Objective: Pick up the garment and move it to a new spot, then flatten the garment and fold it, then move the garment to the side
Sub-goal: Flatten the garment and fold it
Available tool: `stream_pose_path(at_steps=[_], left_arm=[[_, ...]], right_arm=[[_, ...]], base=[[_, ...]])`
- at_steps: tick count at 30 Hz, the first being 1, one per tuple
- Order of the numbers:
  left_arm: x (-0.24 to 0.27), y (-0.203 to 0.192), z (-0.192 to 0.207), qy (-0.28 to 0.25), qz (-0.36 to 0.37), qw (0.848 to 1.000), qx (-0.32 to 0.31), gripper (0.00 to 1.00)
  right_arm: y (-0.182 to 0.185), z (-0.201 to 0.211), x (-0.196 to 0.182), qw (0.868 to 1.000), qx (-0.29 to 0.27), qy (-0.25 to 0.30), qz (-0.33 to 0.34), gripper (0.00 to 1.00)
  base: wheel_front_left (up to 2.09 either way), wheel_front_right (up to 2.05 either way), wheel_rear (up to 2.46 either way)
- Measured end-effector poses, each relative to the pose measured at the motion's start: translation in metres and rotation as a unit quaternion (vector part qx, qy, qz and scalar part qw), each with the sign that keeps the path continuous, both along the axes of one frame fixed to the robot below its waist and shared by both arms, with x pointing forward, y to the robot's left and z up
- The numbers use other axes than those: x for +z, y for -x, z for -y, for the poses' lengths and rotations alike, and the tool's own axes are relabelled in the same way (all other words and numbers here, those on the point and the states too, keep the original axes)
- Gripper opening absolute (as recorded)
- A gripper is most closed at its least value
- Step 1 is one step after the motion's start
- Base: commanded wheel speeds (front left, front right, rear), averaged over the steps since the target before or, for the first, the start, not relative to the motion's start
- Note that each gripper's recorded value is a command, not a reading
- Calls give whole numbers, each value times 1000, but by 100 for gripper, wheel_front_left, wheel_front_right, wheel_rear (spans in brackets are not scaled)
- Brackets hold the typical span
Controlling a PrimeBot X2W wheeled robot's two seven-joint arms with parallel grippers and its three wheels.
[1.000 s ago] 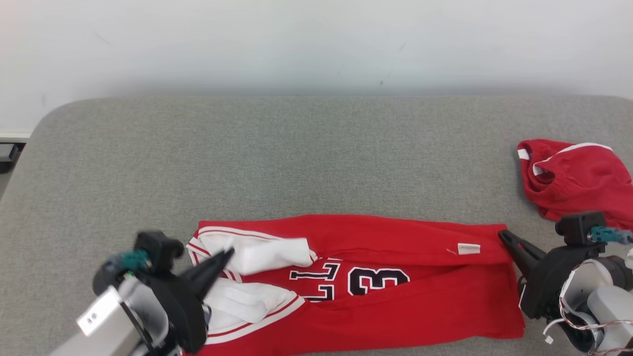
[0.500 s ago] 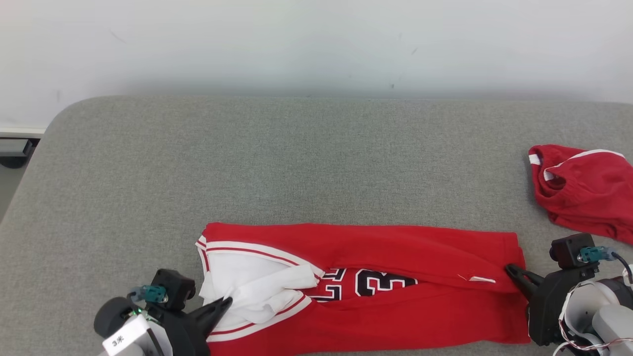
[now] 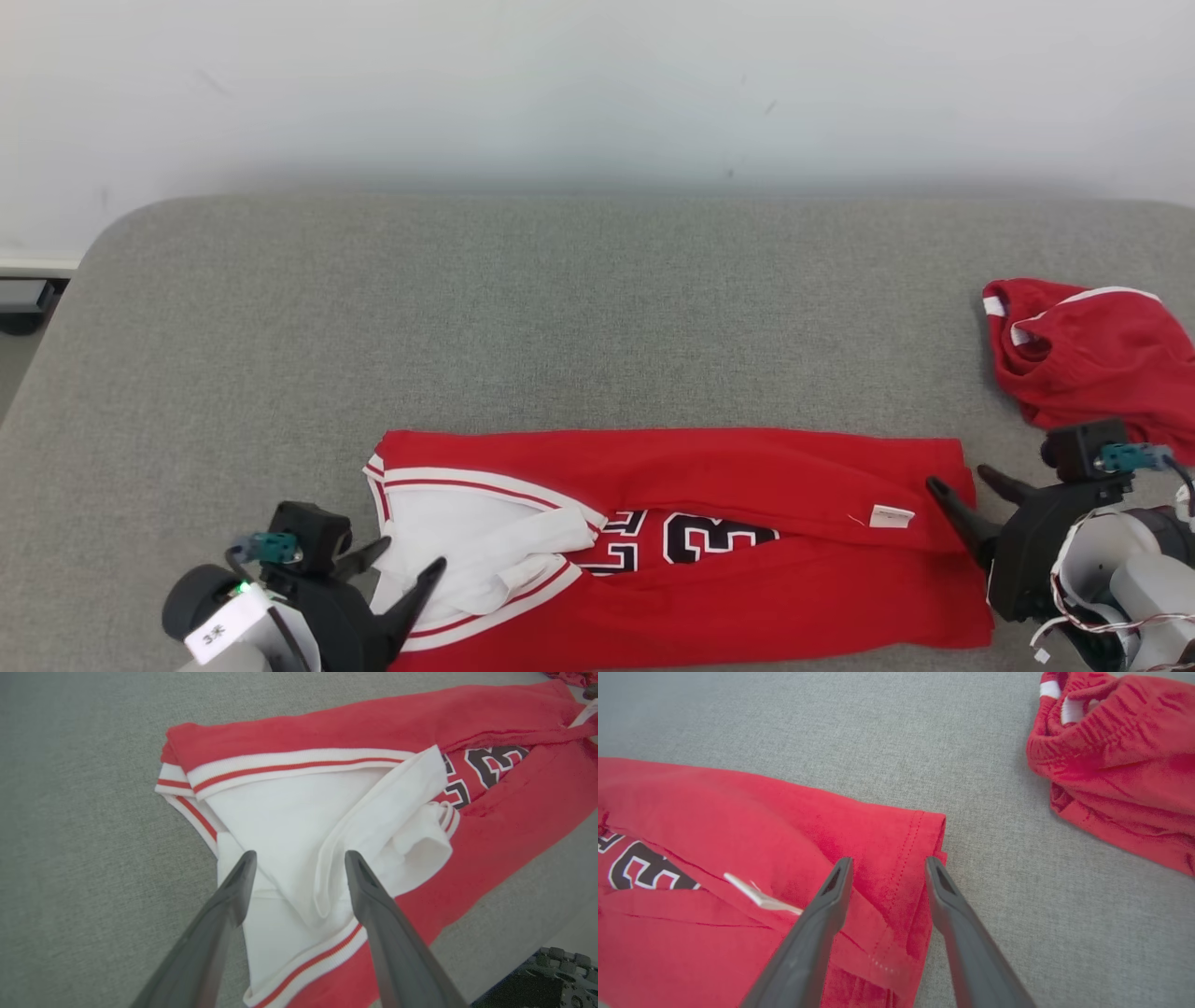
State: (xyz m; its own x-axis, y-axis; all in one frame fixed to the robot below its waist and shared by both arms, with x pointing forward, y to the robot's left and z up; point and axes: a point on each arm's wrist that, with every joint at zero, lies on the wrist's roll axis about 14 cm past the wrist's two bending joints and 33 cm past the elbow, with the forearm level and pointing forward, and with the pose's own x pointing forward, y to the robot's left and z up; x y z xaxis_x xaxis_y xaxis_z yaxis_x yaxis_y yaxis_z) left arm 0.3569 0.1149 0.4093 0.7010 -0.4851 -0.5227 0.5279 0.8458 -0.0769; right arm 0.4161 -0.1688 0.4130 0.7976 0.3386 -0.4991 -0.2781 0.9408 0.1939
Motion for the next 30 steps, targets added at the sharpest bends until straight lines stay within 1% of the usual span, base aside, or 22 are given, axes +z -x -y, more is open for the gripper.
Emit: stream_pose_path(at_steps=[6,7,9,10,16,21,24,28,30], left_arm=[[15,-5,-6,14,36,999,34,100],[23,-7,-9,25,55,997,53,100],[31,-9,-11,32,75,994,69,100],[31,-9,-11,32,75,994,69,100],[54,-6,-12,51,128,987,88,100],[70,-1,-16,63,172,978,96,100],[72,5,-24,70,182,975,109,100],[68,5,-52,76,187,965,171,100],[65,8,-58,78,187,960,190,100]], right_arm=[[-6,7,21,999,-21,-19,40,100],[-7,8,31,998,-26,-26,59,100],[-7,12,37,997,-33,-28,71,100],[-7,12,37,997,-33,-28,71,100],[9,27,32,995,-59,-15,74,100],[8,30,37,993,-77,-15,86,100],[10,27,33,993,-81,-14,82,100],[13,27,28,993,-93,-15,74,100],[16,28,22,993,-95,-10,66,100]], base=[[0,0,0],[0,0,0],[0,0,0],[0,0,0],[0,0,0],[0,0,0],[0,0,0],[0,0,0],[0,0,0]])
